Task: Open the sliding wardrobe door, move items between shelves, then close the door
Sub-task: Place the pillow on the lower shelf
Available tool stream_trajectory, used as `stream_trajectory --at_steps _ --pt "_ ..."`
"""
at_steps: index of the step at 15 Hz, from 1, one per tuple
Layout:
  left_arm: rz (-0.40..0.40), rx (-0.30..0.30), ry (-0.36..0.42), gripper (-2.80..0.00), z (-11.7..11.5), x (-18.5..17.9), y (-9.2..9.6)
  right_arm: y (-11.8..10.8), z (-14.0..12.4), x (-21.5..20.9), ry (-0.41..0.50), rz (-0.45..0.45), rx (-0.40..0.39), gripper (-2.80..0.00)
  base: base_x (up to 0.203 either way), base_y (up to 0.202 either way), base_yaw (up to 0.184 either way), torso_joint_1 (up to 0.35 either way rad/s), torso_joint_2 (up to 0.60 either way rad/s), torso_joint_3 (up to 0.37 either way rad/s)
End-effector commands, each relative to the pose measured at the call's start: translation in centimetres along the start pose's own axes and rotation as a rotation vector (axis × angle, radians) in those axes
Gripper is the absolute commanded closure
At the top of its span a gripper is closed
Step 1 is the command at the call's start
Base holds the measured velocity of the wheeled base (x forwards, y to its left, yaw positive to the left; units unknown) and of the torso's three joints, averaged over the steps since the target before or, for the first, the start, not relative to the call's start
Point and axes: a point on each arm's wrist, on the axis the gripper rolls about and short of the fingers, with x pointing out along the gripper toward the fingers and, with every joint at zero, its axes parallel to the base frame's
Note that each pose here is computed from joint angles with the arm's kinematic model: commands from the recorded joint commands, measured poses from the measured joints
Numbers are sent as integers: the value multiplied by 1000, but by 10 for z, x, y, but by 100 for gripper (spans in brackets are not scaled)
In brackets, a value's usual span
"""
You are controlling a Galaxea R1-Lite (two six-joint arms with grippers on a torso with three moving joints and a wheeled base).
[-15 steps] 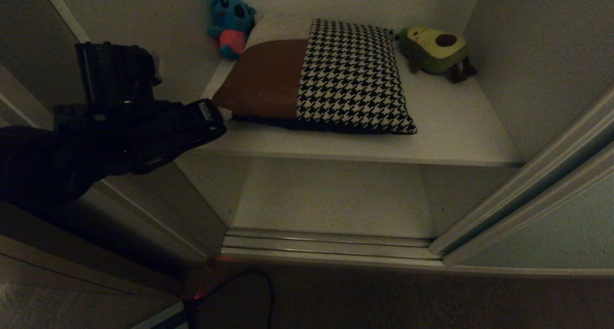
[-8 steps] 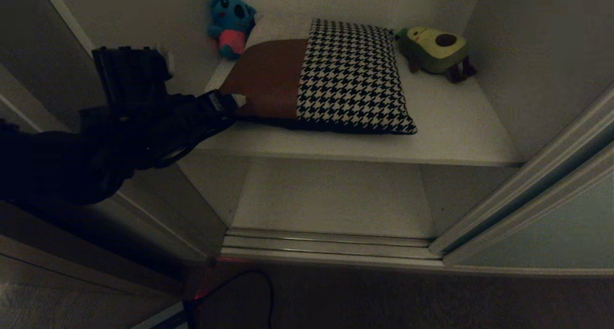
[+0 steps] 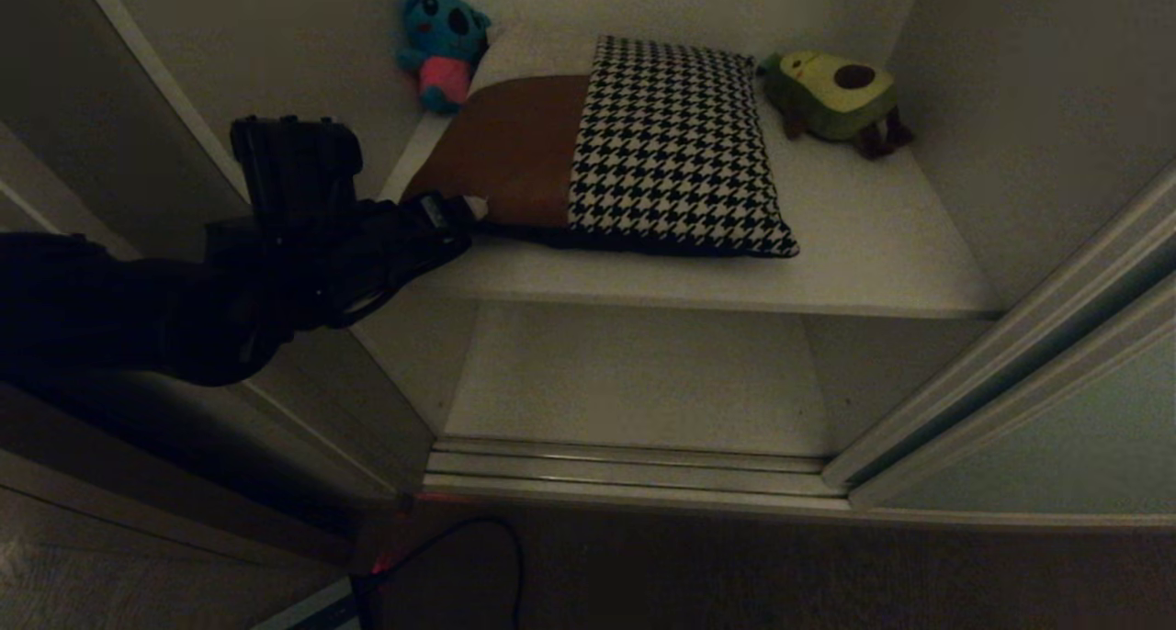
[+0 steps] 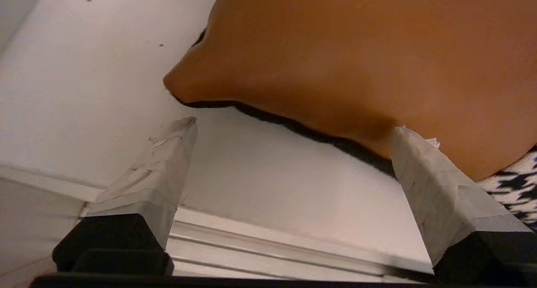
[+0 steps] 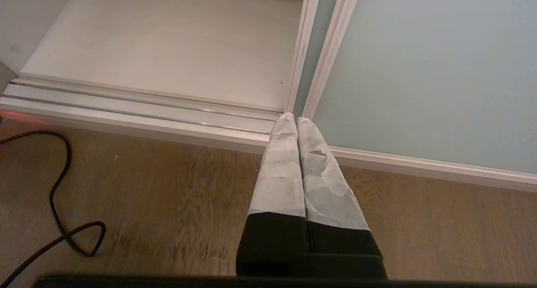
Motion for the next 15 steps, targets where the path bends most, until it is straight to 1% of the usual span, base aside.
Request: stream_trajectory --at_steps 1,2,3,4,7,8,11,14,15 --pt "-8 -4 -17 -280 -2 3 0 0 -1 0 4 1 -1 0 0 0 0 0 0 0" --pt "-28 -6 -50 -280 0 4 -1 0 -1 0 4 1 -1 0 0 0 0 0 0 0" --pt "-64 -6 -78 -280 0 7 -2 0 -1 0 4 1 -1 0 0 0 0 0 0 0" --pt "-113 17 -94 -280 -1 7 -2 0 -1 0 4 1 -1 0 0 0 0 0 0 0" --pt "-227 117 -155 -280 -4 1 -5 0 -1 0 3 1 -2 0 0 0 0 0 0 0" --pt "-244 127 -150 -280 -8 3 -6 0 -1 0 4 1 -1 0 0 0 0 0 0 0" --pt "-247 133 -123 -280 -23 13 -6 0 -1 0 4 1 -1 0 0 0 0 0 0 0" --pt "-254 139 -156 -280 -25 26 -7 0 -1 0 3 1 -1 0 0 0 0 0 0 0" --pt "-258 141 -170 0 -22 27 -9 0 -1 0 4 1 -1 0 0 0 0 0 0 0"
